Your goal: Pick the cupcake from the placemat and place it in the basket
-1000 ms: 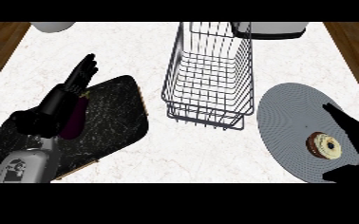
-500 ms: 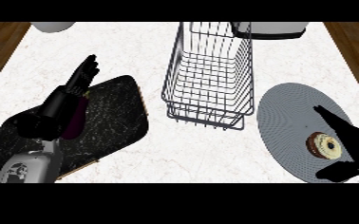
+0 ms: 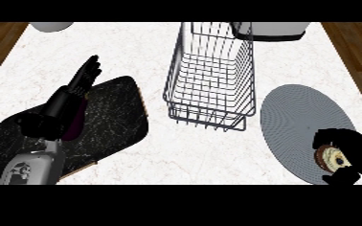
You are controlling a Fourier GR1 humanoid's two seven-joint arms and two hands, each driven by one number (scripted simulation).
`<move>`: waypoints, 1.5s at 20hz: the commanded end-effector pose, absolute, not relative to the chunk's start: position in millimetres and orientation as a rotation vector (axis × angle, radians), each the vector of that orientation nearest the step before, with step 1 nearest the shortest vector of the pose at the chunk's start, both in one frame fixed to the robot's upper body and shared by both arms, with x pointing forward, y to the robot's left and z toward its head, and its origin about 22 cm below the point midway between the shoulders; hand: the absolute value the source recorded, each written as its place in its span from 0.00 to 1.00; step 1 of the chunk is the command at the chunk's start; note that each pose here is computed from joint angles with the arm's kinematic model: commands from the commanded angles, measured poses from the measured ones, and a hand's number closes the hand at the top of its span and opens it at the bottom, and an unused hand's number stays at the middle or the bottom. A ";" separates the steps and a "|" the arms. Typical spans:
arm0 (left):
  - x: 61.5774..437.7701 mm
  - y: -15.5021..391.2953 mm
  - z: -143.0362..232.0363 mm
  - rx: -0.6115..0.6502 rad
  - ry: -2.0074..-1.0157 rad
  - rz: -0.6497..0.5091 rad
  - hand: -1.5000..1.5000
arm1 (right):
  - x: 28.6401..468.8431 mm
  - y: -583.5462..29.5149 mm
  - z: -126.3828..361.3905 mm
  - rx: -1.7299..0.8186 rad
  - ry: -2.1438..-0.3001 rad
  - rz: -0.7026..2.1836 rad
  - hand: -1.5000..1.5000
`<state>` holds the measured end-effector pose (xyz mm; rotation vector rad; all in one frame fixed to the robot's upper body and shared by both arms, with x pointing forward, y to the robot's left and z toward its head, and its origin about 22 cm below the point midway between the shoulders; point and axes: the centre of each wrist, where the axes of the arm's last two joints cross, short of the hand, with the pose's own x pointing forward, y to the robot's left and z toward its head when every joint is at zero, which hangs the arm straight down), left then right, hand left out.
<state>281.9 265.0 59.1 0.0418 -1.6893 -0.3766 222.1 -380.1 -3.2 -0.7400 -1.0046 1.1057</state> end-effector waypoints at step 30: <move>283.1 255.3 52.9 0.028 -1.679 -0.386 0.50 | 107.7 -25.5 87.6 -0.372 -1.800 0.665 1.00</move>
